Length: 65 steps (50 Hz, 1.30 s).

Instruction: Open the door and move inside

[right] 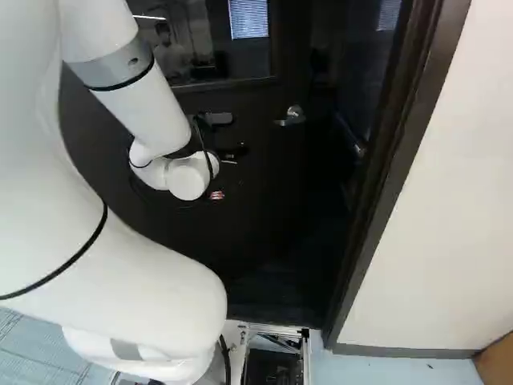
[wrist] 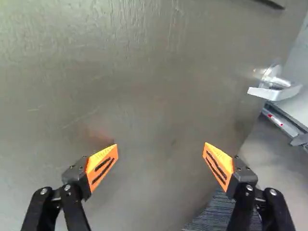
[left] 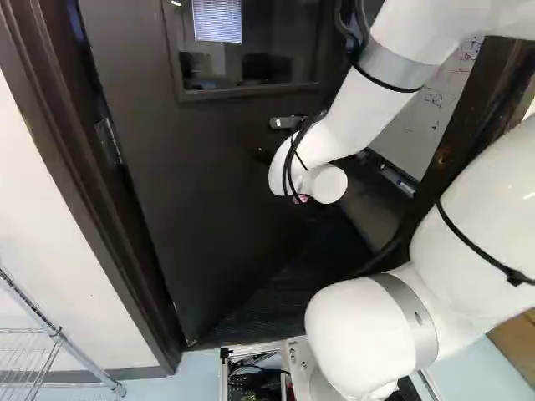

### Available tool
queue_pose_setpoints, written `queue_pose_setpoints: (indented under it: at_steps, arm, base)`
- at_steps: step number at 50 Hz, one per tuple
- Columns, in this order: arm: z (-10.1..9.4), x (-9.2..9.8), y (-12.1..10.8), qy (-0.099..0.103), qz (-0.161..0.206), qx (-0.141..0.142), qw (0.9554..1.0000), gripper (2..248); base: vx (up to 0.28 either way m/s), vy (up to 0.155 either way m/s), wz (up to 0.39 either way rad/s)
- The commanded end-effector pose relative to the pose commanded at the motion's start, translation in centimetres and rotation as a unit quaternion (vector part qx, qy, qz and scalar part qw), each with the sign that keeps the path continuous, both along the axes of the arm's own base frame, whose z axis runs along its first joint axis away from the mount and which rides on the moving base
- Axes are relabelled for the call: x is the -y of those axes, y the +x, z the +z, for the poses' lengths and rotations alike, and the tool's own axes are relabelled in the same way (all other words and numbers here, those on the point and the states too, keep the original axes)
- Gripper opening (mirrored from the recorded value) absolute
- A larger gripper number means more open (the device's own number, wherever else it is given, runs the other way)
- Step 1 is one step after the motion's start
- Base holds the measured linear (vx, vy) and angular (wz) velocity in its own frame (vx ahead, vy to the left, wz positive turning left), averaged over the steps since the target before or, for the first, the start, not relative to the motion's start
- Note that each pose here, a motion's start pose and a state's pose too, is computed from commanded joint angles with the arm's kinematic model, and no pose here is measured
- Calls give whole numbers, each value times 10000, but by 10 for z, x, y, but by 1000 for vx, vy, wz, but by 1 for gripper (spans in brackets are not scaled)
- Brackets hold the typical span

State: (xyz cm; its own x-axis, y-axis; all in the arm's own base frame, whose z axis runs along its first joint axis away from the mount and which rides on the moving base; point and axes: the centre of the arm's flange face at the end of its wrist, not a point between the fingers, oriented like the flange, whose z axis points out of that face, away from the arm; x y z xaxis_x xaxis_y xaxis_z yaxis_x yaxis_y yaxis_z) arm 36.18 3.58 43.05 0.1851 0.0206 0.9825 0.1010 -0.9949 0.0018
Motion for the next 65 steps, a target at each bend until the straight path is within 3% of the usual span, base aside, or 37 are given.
queue_pose_setpoints:
  at_steps: [26, 65]
  arm:
    - [1, -2, 9, 12, -11, -11, 10000, 247]
    - [2, -32, 85, 95, 115, -30, 9999, 247]
  base:
    - [0, 0, 0]
    - [-4, -2, 0]
